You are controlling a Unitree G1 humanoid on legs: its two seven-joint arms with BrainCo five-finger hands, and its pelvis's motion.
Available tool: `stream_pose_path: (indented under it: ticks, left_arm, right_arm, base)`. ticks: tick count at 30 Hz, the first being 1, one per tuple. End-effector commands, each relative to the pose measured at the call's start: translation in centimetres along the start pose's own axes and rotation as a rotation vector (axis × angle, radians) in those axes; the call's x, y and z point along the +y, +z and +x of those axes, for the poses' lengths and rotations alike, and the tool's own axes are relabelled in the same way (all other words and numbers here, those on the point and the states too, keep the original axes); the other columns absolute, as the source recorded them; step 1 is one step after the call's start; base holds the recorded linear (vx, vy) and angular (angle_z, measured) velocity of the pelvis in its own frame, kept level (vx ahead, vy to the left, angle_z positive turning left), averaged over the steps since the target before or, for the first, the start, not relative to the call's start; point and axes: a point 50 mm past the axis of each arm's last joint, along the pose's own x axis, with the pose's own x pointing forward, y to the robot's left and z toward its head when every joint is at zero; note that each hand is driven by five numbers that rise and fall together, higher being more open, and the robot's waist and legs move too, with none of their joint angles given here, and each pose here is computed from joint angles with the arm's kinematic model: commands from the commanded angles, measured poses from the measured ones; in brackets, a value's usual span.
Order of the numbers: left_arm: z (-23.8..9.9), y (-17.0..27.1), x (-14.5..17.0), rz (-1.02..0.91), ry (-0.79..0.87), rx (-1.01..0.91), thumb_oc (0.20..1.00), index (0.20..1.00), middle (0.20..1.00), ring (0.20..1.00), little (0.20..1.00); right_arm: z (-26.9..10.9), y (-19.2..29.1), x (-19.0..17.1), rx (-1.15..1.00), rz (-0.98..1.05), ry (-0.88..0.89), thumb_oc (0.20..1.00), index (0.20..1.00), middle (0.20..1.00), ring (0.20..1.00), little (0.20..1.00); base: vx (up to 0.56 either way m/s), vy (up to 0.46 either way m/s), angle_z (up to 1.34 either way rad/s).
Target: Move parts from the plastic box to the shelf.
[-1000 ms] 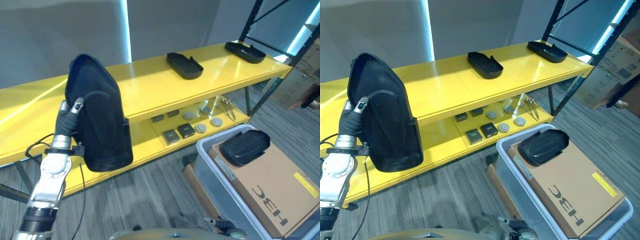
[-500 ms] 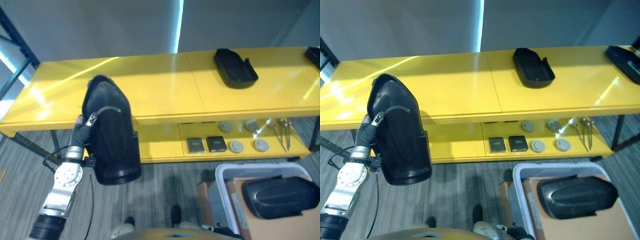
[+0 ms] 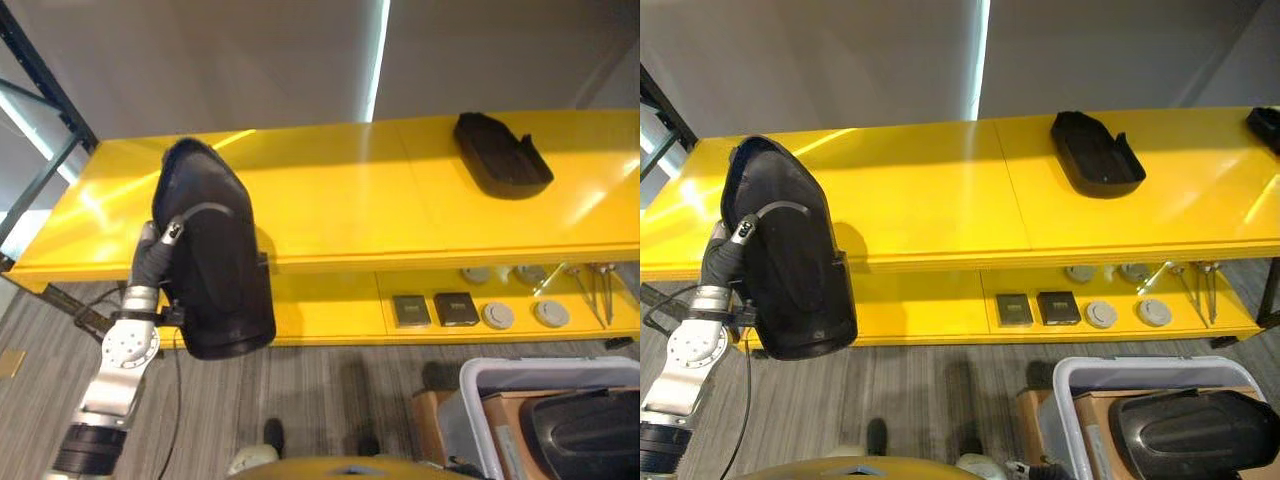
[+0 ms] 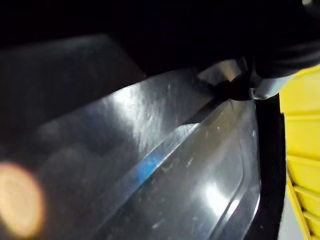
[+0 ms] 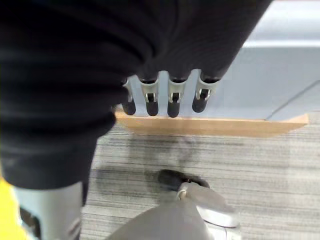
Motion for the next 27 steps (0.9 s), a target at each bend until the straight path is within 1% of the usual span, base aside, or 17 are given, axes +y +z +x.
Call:
stream_pose_path:
  ticks: [1, 2, 4, 5, 8, 9, 10, 11, 12, 13, 15, 16, 18, 21, 23, 26, 27]
  left_arm:
    - [2.2, 3.1, 2.2, 0.058, 0.067, -0.168, 0.200, 0.200, 0.200, 0.200, 0.200]
    - [2.9, 3.6, 2.3, 0.085, 0.064, -0.197, 0.200, 0.200, 0.200, 0.200, 0.200]
    - [3.2, 3.7, 2.4, 0.071, 0.069, -0.204, 0.200, 0.200, 0.200, 0.200, 0.200]
    - [4.0, 3.8, 2.3, 0.002, 0.087, -0.203, 0.200, 0.200, 0.200, 0.200, 0.200]
    - [5.2, 3.4, 2.0, -0.053, 0.107, -0.184, 0.200, 0.200, 0.200, 0.200, 0.200]
    - [5.5, 3.4, 2.0, -0.078, 0.114, -0.180, 0.200, 0.200, 0.200, 0.200, 0.200]
    - [6.7, 3.6, 1.7, -0.125, 0.110, -0.180, 0.200, 0.200, 0.200, 0.200, 0.200]
    - [6.8, 3.7, 1.7, -0.127, 0.110, -0.182, 0.200, 0.200, 0.200, 0.200, 0.200]
    - [8.8, 5.0, 1.7, -0.154, 0.077, -0.222, 0.200, 0.200, 0.200, 0.200, 0.200]
    - [9.5, 5.4, 2.1, -0.166, 0.084, -0.232, 0.200, 0.200, 0.200, 0.200, 0.200]
    - [11.5, 5.6, 2.7, -0.259, 0.125, -0.211, 0.200, 0.200, 0.200, 0.200, 0.200]
    - [11.7, 5.7, 2.7, -0.260, 0.123, -0.214, 0.200, 0.200, 0.200, 0.200, 0.200]
    - [14.4, 7.2, 4.3, -0.258, 0.132, -0.217, 0.200, 0.200, 0.200, 0.200, 0.200]
    - [17.2, 8.6, 7.9, -0.157, 0.191, -0.170, 0.200, 0.200, 0.200, 0.200, 0.200]
    - [18.2, 9.0, 9.4, -0.135, 0.201, -0.129, 0.200, 0.200, 0.200, 0.200, 0.200]
    - [19.6, 9.0, 11.0, -0.062, 0.228, -0.010, 0.200, 0.200, 0.200, 0.200, 0.200]
    - [19.8, 9.0, 11.2, -0.078, 0.238, 0.009, 0.200, 0.200, 0.200, 0.200, 0.200]
  right_arm:
    - [0.3, 2.0, 1.3, -0.050, 0.026, 0.020, 1.000, 1.000, 1.000, 1.000, 1.000]
    - [0.4, 3.4, 1.9, -0.096, 0.008, 0.038, 1.000, 1.000, 1.000, 1.000, 1.000]
    - [0.4, 4.0, 2.3, -0.119, -0.025, 0.053, 1.000, 1.000, 1.000, 1.000, 1.000]
    - [0.2, 4.1, 3.3, -0.133, -0.092, 0.096, 1.000, 1.000, 1.000, 1.000, 1.000]
    - [0.2, 4.1, 3.4, -0.134, -0.141, 0.107, 1.000, 1.000, 1.000, 1.000, 1.000]
    - [0.3, 4.1, 3.2, -0.132, -0.156, 0.106, 1.000, 1.000, 1.000, 1.000, 1.000]
    - [0.3, 3.5, 2.5, -0.111, -0.163, 0.089, 1.000, 1.000, 1.000, 1.000, 1.000]
    - [0.3, 3.6, 2.5, -0.112, -0.162, 0.088, 1.000, 1.000, 1.000, 1.000, 1.000]
    - [0.4, 2.9, 1.4, -0.076, -0.138, 0.060, 1.000, 1.000, 1.000, 1.000, 1.000]
    - [0.4, 2.7, 1.1, -0.062, -0.130, 0.053, 1.000, 1.000, 1.000, 1.000, 1.000]
    - [0.5, 2.4, 0.5, -0.043, -0.137, 0.044, 1.000, 1.000, 1.000, 1.000, 1.000]
    - [0.5, 2.5, 0.5, -0.045, -0.134, 0.044, 1.000, 1.000, 1.000, 1.000, 1.000]
    - [0.6, 3.0, -0.3, -0.048, -0.139, 0.019, 1.000, 1.000, 1.000, 1.000, 1.000]
    - [0.7, 3.7, -0.7, -0.050, -0.174, 0.018, 1.000, 1.000, 1.000, 1.000, 1.000]
    - [0.8, 4.4, -0.7, -0.061, -0.178, 0.017, 1.000, 1.000, 1.000, 1.000, 1.000]
    - [0.9, 5.7, -0.4, -0.085, -0.190, 0.024, 1.000, 1.000, 1.000, 1.000, 1.000]
    - [0.9, 6.1, -0.2, -0.093, -0.191, 0.030, 1.000, 1.000, 1.000, 1.000, 1.000]
  base:
    - [-0.01, 0.057, -0.11]
    - [-0.02, 0.028, -0.12]
    - [0.00, 0.008, -0.34]
    - [0.01, -0.030, -0.31]
    - [0.00, -0.037, 0.03]
    - [0.02, -0.040, -0.01]
    - [0.02, -0.040, -0.03]
    - [-0.02, -0.049, 0.05]
    - [-0.05, -0.020, 0.04]
    - [-0.06, -0.021, 0.05]
    - [-0.03, -0.009, -0.08]
    - [-0.04, -0.007, -0.11]
    - [-0.06, 0.005, -0.16]
    - [-0.04, 0.009, -0.24]
    - [-0.04, 0.014, -0.18]
    - [-0.01, 0.014, -0.05]
    - [0.00, 0.018, -0.04]
